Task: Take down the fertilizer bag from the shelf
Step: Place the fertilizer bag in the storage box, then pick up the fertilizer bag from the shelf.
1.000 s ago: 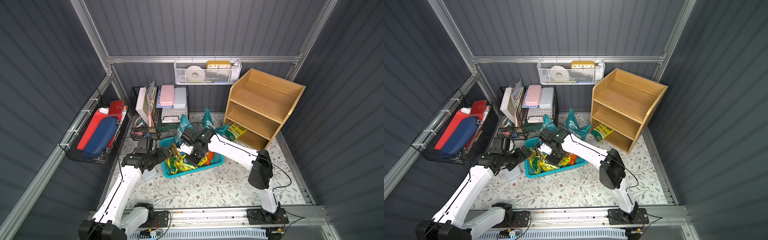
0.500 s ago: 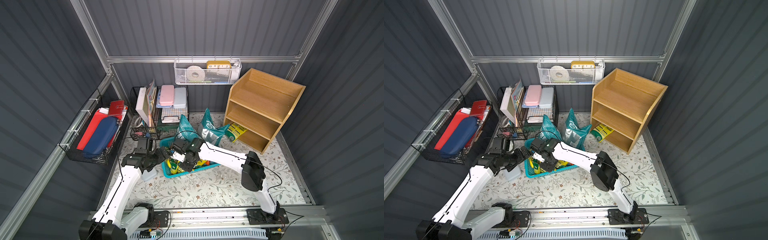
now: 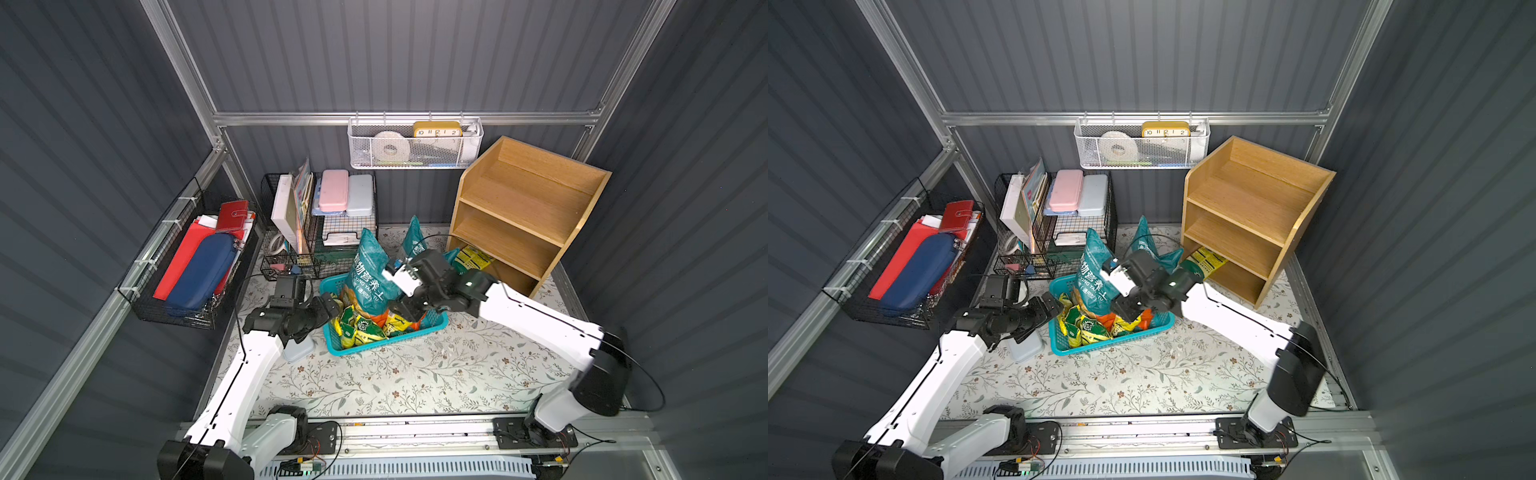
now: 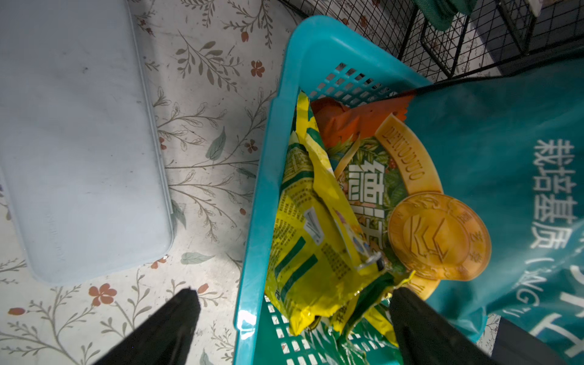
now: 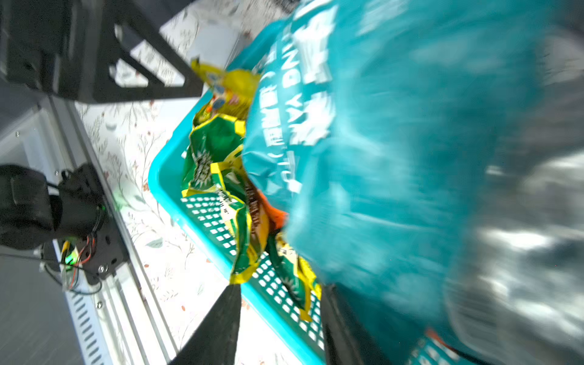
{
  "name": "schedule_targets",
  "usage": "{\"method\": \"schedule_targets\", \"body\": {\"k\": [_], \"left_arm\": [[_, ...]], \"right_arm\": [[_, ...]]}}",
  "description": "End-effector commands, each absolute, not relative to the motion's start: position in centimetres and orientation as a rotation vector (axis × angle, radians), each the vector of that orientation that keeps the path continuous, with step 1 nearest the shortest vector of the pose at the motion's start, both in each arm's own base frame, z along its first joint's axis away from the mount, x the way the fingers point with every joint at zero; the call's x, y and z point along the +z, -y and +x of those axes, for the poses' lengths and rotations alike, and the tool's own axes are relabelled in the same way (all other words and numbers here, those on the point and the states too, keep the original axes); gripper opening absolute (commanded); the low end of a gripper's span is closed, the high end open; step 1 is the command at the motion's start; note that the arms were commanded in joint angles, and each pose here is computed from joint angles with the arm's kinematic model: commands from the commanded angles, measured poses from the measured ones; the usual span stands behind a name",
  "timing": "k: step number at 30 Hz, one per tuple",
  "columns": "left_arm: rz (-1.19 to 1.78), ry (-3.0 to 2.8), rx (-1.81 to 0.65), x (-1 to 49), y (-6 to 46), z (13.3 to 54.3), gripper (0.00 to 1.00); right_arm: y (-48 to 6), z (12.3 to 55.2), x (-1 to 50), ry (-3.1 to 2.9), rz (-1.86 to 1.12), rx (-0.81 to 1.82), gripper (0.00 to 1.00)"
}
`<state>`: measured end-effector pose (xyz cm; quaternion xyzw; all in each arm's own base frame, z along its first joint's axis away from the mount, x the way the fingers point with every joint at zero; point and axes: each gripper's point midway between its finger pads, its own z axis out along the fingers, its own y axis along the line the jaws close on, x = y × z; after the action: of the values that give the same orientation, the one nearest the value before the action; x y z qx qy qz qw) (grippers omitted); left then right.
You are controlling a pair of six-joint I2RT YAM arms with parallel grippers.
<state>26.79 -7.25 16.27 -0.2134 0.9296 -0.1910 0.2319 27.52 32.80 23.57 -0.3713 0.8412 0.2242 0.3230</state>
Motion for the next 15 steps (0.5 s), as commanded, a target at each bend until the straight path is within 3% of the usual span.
{"method": "schedule_targets", "body": {"k": [1,9,15], "left_arm": [[-0.563,-2.560,-0.530,16.4,7.4,26.5,0.99],[-0.562,-2.559,-0.547,16.5,7.7,27.1,0.99],[-0.574,-2.567,-0.556,16.0,7.8,26.9,0.99]], "right_arm": [[-29.3,30.5,25.3,-2.136,-0.817,0.463,0.49],[-14.3,34.9,19.8,-2.432,-0.476,-0.148,0.48],[-12.4,36.1,13.7,-2.551,-0.509,-0.347,0.47]]}}
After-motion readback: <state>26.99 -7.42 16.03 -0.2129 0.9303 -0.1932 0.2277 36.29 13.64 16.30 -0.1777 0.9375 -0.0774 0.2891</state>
